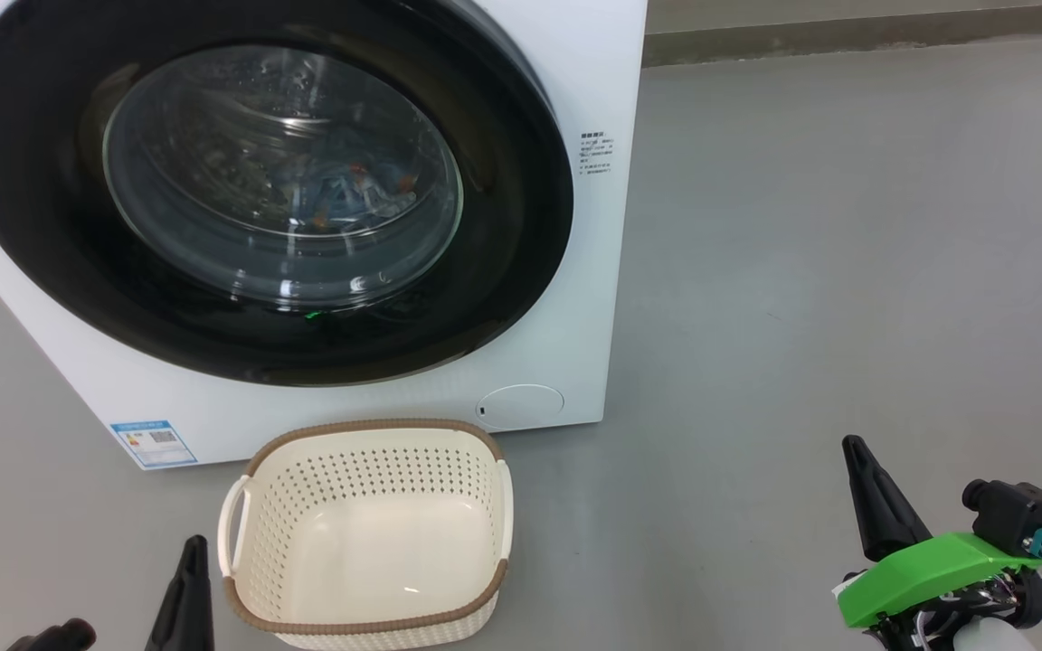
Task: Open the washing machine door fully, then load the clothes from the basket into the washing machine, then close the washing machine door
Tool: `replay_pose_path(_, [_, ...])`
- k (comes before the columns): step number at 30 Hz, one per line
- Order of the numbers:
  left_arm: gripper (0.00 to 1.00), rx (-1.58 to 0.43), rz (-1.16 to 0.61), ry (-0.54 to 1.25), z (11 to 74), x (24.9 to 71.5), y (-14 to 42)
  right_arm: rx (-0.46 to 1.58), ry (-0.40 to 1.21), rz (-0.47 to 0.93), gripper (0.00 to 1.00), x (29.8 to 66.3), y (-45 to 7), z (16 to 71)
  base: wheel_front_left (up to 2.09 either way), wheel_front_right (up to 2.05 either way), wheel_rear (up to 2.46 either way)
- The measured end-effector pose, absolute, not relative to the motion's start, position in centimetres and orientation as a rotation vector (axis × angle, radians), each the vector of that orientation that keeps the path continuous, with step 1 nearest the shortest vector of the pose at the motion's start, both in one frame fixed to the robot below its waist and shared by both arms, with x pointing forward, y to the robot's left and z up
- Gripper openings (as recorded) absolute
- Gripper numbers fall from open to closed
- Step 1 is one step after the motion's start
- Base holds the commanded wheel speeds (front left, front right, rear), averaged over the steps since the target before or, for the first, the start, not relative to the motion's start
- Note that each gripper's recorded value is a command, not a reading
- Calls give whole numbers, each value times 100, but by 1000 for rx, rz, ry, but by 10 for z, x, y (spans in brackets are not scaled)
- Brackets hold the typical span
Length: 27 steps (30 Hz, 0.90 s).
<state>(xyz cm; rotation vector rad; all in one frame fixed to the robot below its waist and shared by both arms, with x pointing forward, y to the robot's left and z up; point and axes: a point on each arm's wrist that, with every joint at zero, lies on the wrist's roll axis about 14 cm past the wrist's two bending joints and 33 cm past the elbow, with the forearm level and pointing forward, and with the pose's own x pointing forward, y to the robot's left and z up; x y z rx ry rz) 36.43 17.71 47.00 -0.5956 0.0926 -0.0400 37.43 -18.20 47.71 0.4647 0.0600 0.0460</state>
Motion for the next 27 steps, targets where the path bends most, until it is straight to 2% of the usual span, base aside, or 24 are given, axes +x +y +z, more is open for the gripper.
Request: replay_pose_path(27, [0, -831, 19, 127, 466, 365, 183, 743, 67, -18, 0, 378, -191, 479, 0, 0, 0])
